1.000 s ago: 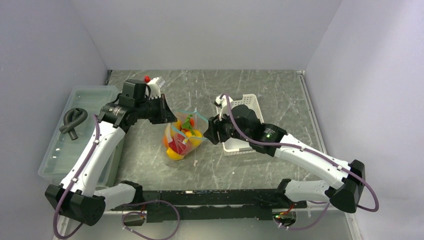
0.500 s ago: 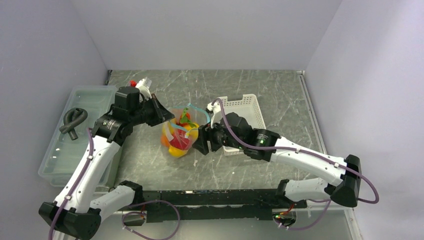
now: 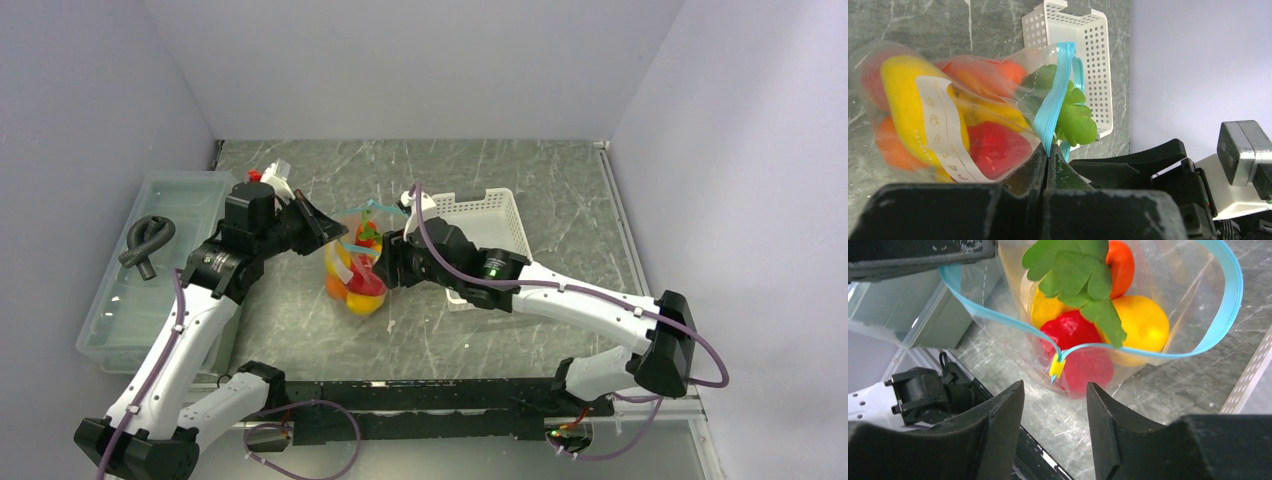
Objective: Place the food in the zip-top bag and seal the zipper
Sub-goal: Zip the zipper food storage bag at the center of the board.
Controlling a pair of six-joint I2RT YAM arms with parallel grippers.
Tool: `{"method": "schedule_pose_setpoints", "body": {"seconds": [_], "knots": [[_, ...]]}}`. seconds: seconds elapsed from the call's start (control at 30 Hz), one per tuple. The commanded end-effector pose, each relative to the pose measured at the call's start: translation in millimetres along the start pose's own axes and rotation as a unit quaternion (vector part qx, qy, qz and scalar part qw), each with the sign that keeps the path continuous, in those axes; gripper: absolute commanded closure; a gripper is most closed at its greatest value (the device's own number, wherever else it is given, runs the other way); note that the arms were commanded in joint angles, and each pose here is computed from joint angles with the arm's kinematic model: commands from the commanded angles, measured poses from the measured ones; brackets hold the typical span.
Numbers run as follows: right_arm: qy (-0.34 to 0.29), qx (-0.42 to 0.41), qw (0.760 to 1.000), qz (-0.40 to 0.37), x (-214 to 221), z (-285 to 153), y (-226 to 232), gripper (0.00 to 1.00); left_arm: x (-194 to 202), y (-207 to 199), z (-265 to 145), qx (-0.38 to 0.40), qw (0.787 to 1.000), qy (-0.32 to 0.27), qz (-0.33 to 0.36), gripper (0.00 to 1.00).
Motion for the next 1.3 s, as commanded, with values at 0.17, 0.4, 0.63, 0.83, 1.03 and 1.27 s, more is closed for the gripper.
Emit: {"method": "schedule_pose_setpoints", "body": {"seconds": [0.17,0.4,0.63,0.83,1.03,1.27], "knots": [[-0.063,0.025,0.998,0.018,-35,7,5,0.62,-10,-24,-9,0.058,0.998,-0.030,0.001,1.00],[-0.054,0.018,0.998,0.020,-34,18,10,0.63,-9,-25,-11,0.058,0.998,-0.029,0.001,1.00],[-0.054,0.027,0.998,0.017,-36,24,9,0.69,-9,-25,-12,0.059,0.998,-0.029,0.003,1.00],[-0.062,0.032,0.998,0.003,-43,16,8,1.00,-7,-20,-13,0.049,0.998,-0.030,0.004,1.00],[-0.048,0.017,0.998,-0.049,-52,0,11,1.00,-6,-9,-16,0.023,0.999,-0.044,0.008,1.00],[0.001,-0.010,0.990,-0.139,-57,-22,14,1.00,-7,5,-23,-0.012,0.998,-0.064,0.022,0.82]]}}
Point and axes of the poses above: each gripper's point midway between its finger pads, its own z axis out along the fingers, its own y axis along the line the jaws close on, x = y × z, the point moved 5 cm from there along -z, back along the fingers, and after that the axes turned 8 degrees about -z, right-handed, at the moved point
